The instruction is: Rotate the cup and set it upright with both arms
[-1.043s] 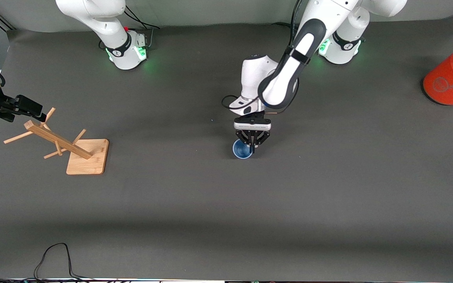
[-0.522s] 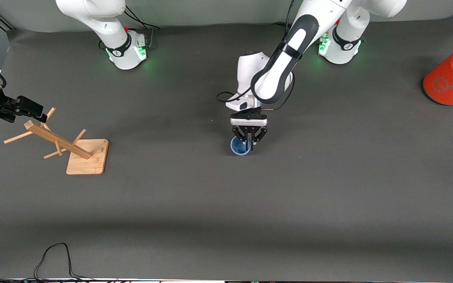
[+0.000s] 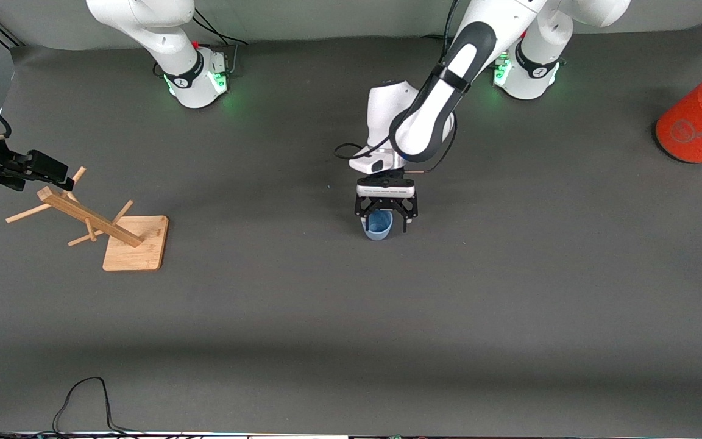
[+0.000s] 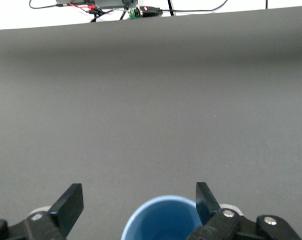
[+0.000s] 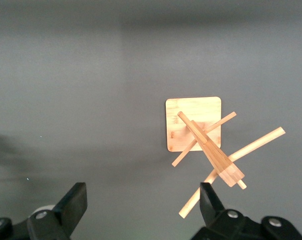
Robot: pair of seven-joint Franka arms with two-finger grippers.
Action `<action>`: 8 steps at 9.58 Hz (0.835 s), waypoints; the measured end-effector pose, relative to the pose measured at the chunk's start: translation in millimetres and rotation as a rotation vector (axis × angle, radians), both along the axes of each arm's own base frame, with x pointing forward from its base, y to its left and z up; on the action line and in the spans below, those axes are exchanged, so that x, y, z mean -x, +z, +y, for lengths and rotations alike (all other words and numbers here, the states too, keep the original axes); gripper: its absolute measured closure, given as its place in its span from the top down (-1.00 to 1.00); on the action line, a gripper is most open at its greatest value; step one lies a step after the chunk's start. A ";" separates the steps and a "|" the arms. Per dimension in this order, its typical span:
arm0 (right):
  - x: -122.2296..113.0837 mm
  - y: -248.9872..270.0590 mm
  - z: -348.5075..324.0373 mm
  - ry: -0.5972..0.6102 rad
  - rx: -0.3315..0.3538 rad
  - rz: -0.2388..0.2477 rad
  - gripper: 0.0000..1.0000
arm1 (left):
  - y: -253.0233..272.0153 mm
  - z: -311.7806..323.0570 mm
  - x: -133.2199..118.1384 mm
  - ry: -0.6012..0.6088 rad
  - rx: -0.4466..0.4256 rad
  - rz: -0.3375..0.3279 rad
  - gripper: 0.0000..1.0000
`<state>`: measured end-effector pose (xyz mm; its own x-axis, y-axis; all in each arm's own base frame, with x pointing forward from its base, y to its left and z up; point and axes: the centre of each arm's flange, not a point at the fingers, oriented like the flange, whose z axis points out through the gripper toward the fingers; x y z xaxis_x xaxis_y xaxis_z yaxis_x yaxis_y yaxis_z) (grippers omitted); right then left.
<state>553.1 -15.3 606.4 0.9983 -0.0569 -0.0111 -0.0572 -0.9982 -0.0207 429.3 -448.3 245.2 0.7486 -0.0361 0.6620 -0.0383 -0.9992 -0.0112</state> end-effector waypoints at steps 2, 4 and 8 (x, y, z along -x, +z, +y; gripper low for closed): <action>-0.2 -0.3 0.1 0.000 0.000 0.000 1.00 | 22.8 14.1 -30.0 0.009 0.004 0.062 1.00; -0.2 -0.2 0.1 0.000 0.000 0.000 1.00 | 68.7 19.0 -61.1 0.001 0.015 0.135 1.00; -0.2 -0.1 0.2 0.000 0.000 0.000 1.00 | 152.0 22.1 -102.8 0.008 -0.041 0.295 1.00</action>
